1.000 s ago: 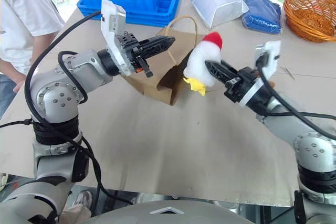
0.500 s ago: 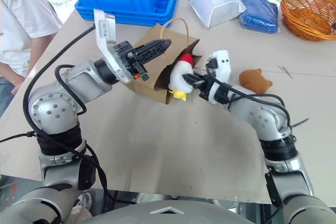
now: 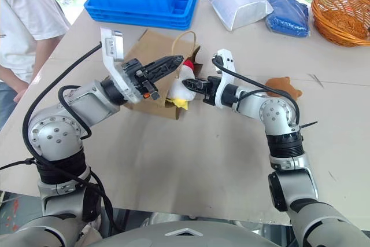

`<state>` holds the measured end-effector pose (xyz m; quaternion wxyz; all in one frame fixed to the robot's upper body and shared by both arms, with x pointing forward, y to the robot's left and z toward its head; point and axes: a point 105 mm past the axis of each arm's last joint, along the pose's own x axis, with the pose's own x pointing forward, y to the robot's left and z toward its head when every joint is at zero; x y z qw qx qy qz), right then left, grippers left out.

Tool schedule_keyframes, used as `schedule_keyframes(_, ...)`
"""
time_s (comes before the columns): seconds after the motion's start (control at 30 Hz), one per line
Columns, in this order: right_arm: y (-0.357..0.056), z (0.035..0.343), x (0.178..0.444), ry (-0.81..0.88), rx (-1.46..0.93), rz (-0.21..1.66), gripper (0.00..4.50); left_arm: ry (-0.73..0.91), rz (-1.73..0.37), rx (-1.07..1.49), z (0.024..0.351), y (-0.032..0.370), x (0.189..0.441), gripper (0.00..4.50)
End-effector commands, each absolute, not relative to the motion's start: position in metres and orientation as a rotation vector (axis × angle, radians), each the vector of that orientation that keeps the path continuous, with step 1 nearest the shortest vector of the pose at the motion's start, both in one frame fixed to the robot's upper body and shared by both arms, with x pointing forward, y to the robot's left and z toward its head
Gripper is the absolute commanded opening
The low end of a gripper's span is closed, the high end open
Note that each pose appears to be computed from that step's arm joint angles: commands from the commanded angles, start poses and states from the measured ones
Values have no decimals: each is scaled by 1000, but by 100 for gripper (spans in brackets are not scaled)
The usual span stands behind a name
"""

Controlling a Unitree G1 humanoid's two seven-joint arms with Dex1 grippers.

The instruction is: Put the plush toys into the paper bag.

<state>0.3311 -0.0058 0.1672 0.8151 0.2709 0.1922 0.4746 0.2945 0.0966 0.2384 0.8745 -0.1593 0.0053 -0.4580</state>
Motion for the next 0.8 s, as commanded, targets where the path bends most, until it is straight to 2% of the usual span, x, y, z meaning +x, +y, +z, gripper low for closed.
schedule_keyframes(0.03,-11,182,333,365,605,1031,3,-20,-986,-329,246,96,285,0)
schedule_keyframes(0.27,-29,193,334,366,655,1003,3,-34,-1064,-349,242,85,273,0)
schedule_keyframes(0.47,-36,194,332,370,635,982,3,-41,-1057,-365,242,86,277,0)
schedule_keyframes(0.63,-13,165,318,424,506,1001,3,-106,-1069,-399,248,78,278,0)
schedule_keyframes(0.8,-9,150,310,445,510,1023,3,-131,-1062,-402,250,77,279,0)
